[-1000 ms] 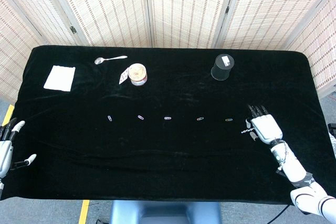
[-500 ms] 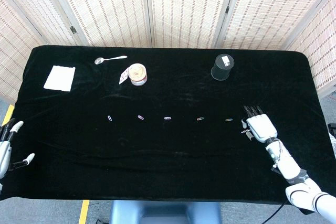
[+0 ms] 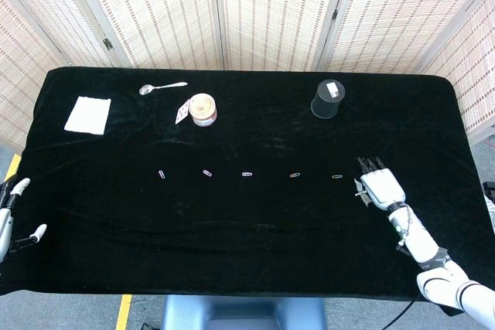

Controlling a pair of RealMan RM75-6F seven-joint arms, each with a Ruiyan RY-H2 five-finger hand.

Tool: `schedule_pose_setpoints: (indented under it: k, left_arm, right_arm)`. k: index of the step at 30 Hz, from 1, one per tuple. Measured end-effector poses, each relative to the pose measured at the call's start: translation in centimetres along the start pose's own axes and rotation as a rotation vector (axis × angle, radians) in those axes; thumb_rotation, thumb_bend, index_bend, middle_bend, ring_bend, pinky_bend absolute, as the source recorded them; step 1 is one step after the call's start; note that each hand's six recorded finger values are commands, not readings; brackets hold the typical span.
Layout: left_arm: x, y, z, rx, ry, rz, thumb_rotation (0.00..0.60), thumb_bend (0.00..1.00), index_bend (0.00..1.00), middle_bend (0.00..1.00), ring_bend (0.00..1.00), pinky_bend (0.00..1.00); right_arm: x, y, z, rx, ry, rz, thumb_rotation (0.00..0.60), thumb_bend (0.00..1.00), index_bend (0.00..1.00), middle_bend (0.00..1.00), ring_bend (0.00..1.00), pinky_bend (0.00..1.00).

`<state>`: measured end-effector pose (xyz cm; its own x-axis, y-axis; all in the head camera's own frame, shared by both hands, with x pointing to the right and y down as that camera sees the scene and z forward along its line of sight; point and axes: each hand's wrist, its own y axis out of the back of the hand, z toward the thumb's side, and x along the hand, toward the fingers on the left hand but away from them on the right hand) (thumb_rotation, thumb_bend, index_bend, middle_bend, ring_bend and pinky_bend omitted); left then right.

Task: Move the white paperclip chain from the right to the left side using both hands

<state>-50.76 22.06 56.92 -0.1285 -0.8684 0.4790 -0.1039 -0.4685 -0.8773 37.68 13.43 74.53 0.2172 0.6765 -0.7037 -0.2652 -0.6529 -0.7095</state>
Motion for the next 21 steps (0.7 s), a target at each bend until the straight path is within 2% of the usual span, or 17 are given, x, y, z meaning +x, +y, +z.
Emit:
schedule_pose_setpoints:
  k: [4, 7, 12, 21]
  left_arm:
    - [0.0, 0.0, -0.1, -0.002, 0.002, 0.000, 0.600, 0.31, 0.00, 0.00, 0.03, 0.05]
    - [0.0, 0.0, -0.2, -0.006, 0.006, 0.002, 0.600, 0.32, 0.00, 0.00, 0.03, 0.05]
    - [-0.1, 0.1, -0.3, -0.011, 0.007, 0.006, 0.600, 0.32, 0.00, 0.00, 0.07, 0.05]
    - [-0.2, 0.2, -0.3, -0.020, 0.005, 0.013, 0.600, 0.32, 0.00, 0.00, 0.07, 0.05]
  right_arm:
    - [-0.1, 0.1, -0.1, -0.002, -0.006, -0.006, 0.600, 0.48, 0.65, 0.01, 0.00, 0.00]
    - [-0.2, 0.1, -0.1, -0.007, -0.014, -0.009, 0.600, 0.56, 0.73, 0.05, 0.02, 0.00]
    - [-0.3, 0.4, -0.2, -0.033, -0.027, -0.028, 0.600, 0.63, 0.84, 0.11, 0.05, 0.00]
    - [0.7, 3.1, -0.2, -0.062, -0.018, -0.146, 0.600, 0.66, 0.90, 0.15, 0.07, 0.00]
